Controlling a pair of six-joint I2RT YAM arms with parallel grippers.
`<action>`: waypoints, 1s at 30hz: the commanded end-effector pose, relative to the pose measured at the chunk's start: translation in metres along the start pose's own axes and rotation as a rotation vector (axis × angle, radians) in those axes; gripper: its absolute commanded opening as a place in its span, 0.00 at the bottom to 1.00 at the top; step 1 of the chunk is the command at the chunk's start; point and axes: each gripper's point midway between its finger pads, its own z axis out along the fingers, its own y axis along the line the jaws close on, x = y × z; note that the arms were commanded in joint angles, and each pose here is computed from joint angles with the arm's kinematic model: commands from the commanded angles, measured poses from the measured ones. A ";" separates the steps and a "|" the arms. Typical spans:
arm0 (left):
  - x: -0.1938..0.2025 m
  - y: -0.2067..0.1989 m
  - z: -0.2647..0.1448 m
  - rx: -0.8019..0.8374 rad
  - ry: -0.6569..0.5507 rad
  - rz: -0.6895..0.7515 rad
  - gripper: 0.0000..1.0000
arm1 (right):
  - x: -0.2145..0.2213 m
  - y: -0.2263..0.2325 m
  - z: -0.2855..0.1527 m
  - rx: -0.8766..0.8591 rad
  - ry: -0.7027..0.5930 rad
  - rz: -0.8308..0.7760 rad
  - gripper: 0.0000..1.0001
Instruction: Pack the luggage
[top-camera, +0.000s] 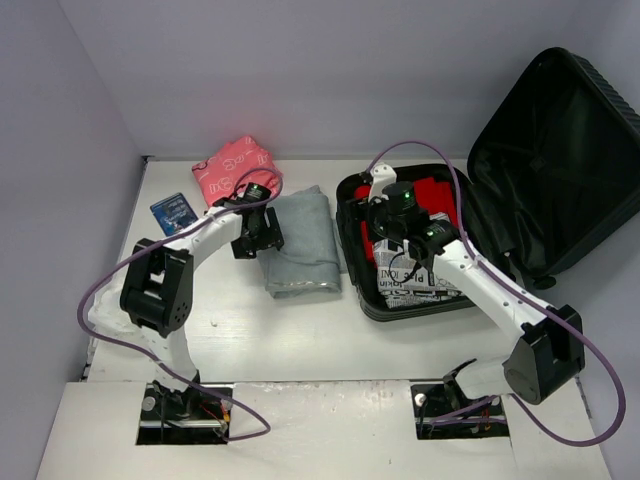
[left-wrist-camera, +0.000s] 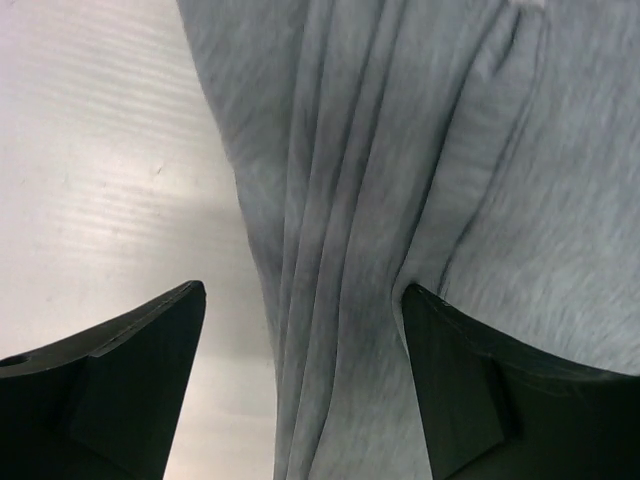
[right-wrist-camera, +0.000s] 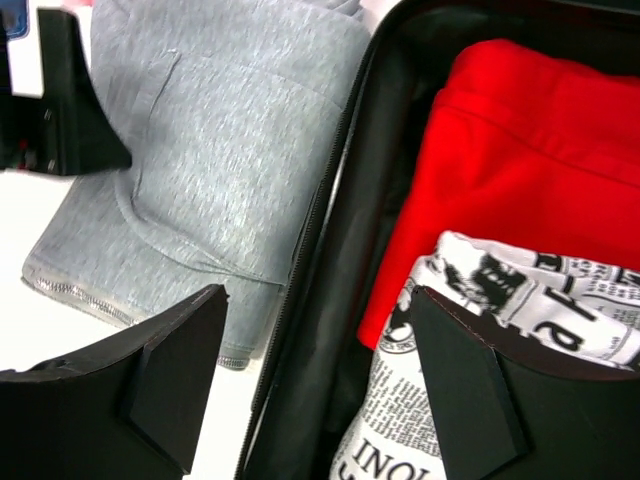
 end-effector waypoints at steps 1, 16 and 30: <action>-0.028 -0.012 0.005 0.103 -0.026 -0.019 0.73 | -0.015 0.009 0.003 -0.023 -0.063 0.010 0.71; 0.028 0.025 0.051 0.121 0.119 -0.213 0.00 | -0.014 0.021 0.011 -0.062 -0.048 -0.022 0.70; 0.059 0.089 -0.041 0.130 -0.068 -0.633 0.15 | -0.005 0.098 0.047 -0.231 0.009 -0.016 0.68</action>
